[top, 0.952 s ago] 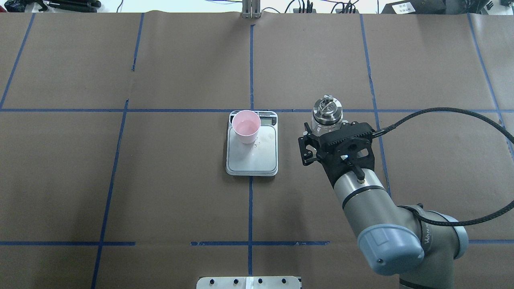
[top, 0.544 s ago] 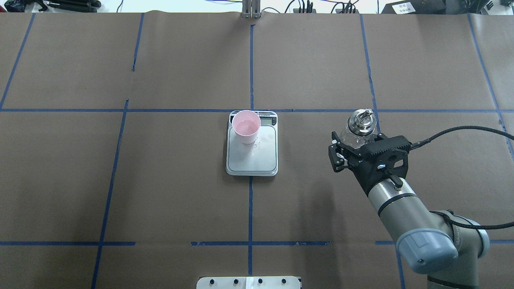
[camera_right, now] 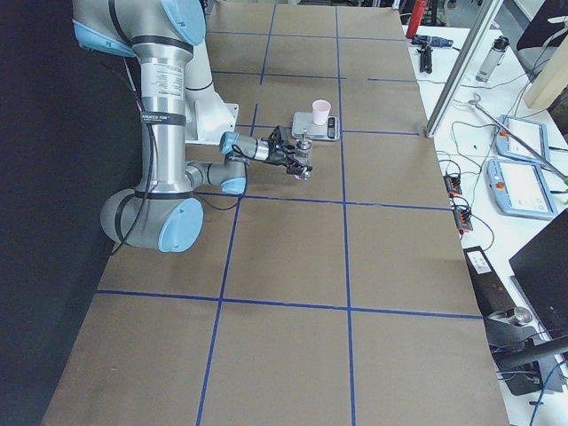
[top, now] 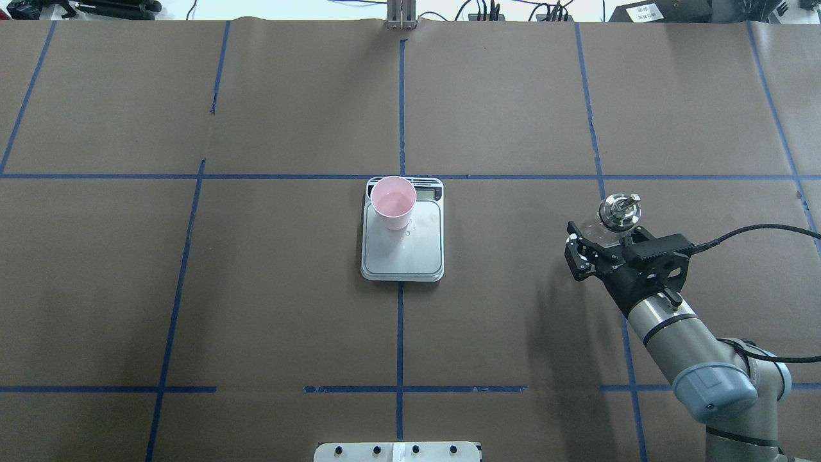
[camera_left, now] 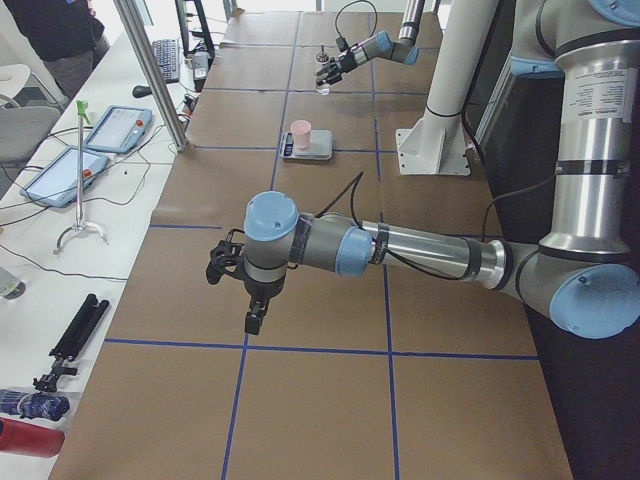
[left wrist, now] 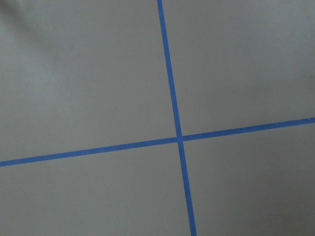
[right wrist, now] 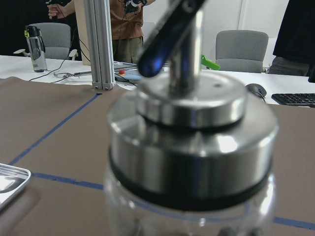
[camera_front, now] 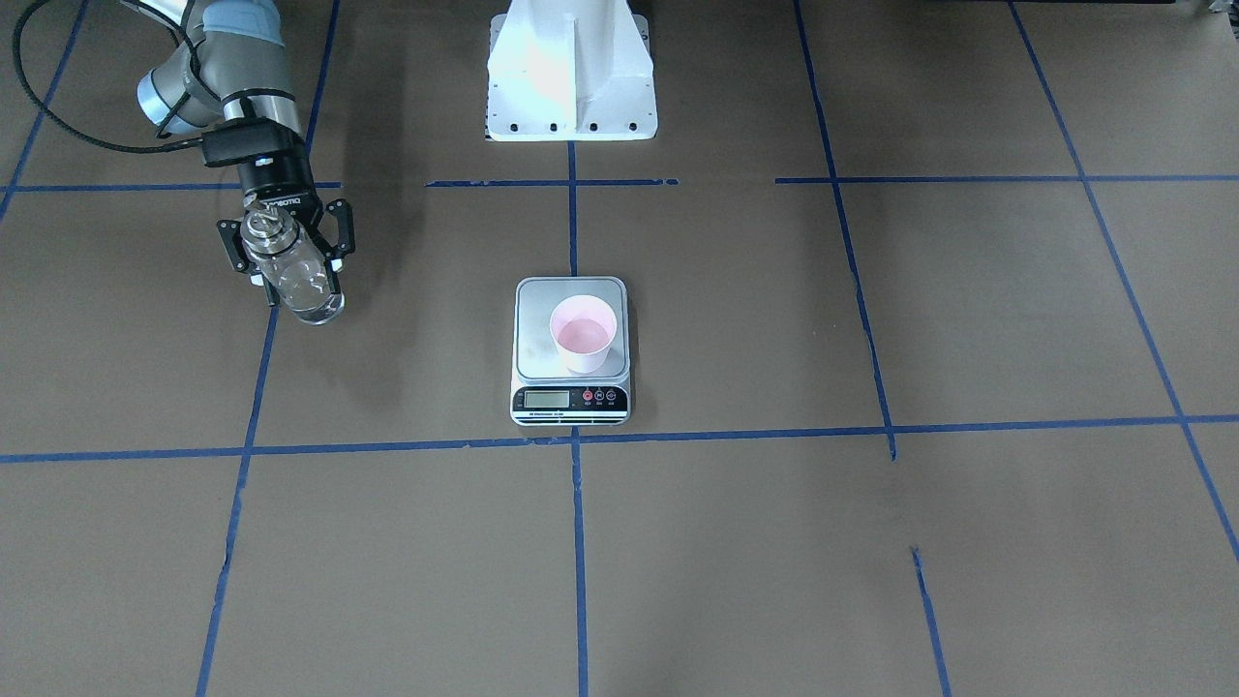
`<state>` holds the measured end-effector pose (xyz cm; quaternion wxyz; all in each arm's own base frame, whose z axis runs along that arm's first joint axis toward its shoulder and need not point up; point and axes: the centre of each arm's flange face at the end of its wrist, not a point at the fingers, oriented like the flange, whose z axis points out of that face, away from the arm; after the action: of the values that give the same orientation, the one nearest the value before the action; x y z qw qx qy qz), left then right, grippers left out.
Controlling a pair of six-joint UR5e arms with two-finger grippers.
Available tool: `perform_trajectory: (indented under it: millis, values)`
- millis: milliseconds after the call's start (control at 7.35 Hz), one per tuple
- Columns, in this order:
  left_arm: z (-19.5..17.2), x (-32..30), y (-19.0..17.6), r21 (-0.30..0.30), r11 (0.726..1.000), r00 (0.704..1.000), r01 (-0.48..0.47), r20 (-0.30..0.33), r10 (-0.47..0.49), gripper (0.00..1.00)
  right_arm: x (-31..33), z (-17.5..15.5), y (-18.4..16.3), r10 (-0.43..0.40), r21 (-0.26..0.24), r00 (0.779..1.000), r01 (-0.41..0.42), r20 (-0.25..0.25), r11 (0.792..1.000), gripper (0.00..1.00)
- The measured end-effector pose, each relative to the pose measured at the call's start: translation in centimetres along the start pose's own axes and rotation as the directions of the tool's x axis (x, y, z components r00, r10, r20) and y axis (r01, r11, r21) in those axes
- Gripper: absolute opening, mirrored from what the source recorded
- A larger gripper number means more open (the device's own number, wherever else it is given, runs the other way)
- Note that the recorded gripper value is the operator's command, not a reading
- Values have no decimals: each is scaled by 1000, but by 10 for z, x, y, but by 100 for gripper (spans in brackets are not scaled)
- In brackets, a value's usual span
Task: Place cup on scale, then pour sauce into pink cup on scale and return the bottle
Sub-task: 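Lower the dispenser with the right gripper onto the table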
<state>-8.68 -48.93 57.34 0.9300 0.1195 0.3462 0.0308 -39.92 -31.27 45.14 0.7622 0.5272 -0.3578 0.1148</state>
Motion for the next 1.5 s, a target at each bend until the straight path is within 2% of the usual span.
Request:
perform_trajectory:
  millis: [544, 1496]
  values:
    - [-4, 3, -1, 7, 1000, 1000, -7, 2, 7, 100, 29, 15, 20, -28, -11, 999, 27, -40, 1000, 0]
    - [-6, 5, -1, 11, 1000, 1000, -9, 7, 9, 100, 28, 27, 32, -19, -15, 998, 18, -54, 1000, 0]
